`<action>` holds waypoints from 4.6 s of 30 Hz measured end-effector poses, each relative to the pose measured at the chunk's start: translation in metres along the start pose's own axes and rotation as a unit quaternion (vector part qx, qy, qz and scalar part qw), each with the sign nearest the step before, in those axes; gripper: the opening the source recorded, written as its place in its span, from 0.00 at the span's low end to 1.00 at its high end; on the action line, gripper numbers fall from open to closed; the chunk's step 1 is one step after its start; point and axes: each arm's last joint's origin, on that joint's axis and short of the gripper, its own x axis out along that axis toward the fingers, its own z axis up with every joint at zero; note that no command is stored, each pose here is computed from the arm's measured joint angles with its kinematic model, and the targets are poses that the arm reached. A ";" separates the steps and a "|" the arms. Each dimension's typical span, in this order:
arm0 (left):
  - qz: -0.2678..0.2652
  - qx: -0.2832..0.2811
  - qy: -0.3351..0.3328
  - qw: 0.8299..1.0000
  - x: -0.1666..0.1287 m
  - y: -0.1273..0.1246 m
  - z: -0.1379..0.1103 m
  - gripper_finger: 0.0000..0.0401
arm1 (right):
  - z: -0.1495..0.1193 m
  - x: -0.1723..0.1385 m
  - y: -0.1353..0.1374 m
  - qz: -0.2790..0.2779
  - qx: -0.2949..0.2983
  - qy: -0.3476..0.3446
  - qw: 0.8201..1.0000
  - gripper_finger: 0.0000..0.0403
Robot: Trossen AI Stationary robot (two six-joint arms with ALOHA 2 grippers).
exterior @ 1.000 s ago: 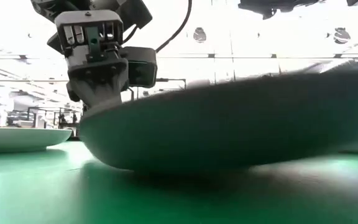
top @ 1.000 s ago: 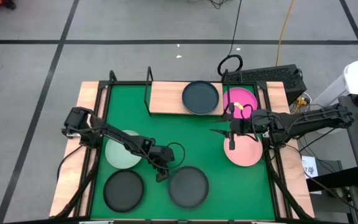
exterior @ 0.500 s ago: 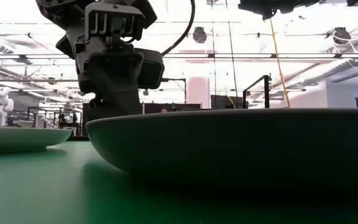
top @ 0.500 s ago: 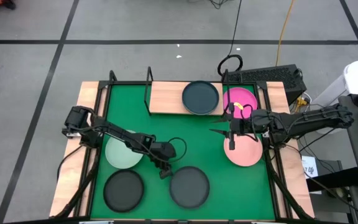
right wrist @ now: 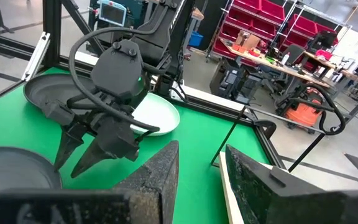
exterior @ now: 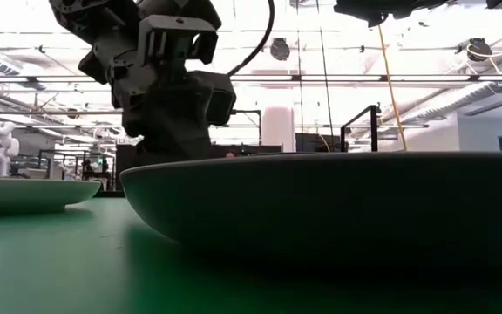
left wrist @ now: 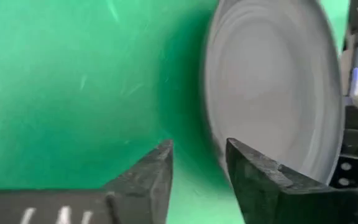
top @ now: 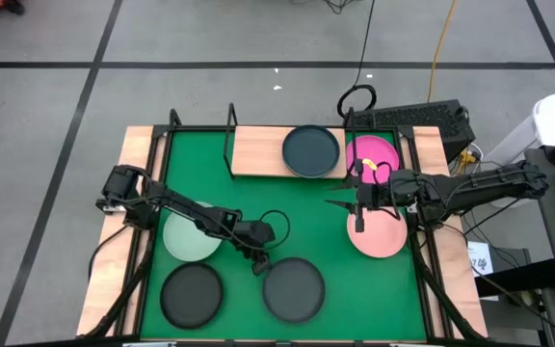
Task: Place and stack plates onto a shelf
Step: Stack the right black plate on top of the blue plate on the shelf, then put the pink plate on the shelf
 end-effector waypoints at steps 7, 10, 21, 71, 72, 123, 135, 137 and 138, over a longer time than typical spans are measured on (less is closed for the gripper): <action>-0.002 0.017 0.003 1.000 0.001 -0.002 -0.002 0.19 | 0.000 0.000 0.000 0.000 0.000 0.000 1.000 0.28; -0.003 0.029 0.004 1.000 0.001 -0.003 -0.004 0.18 | 0.000 0.000 0.000 0.000 0.000 0.000 1.000 0.28; -0.005 0.051 -0.002 0.999 -0.001 -0.003 0.004 0.01 | 0.000 0.000 0.000 0.000 0.000 0.000 1.000 0.28; 0.085 0.171 0.123 0.974 0.011 -0.019 0.027 0.14 | -0.003 0.000 0.000 -0.008 0.002 0.017 1.000 0.28; 0.083 0.165 0.122 0.975 0.010 -0.017 0.030 0.07 | -0.002 0.000 0.000 -0.008 0.005 0.014 1.000 0.28; 0.204 0.069 -0.252 0.943 -0.193 0.141 0.257 0.36 | 0.025 -0.046 0.005 0.021 0.019 -0.104 0.994 0.28; 0.146 0.139 -0.290 0.935 -0.235 0.100 0.261 0.57 | 0.023 -0.046 0.000 -0.058 0.028 -0.077 0.995 0.28; 0.150 0.174 -0.310 0.923 -0.256 0.076 0.254 0.57 | 0.020 -0.046 0.000 -0.077 0.032 -0.054 0.995 0.28; 0.157 0.194 -0.323 0.913 -0.266 0.062 0.248 0.56 | 0.017 -0.046 0.000 -0.080 0.031 -0.033 0.996 0.28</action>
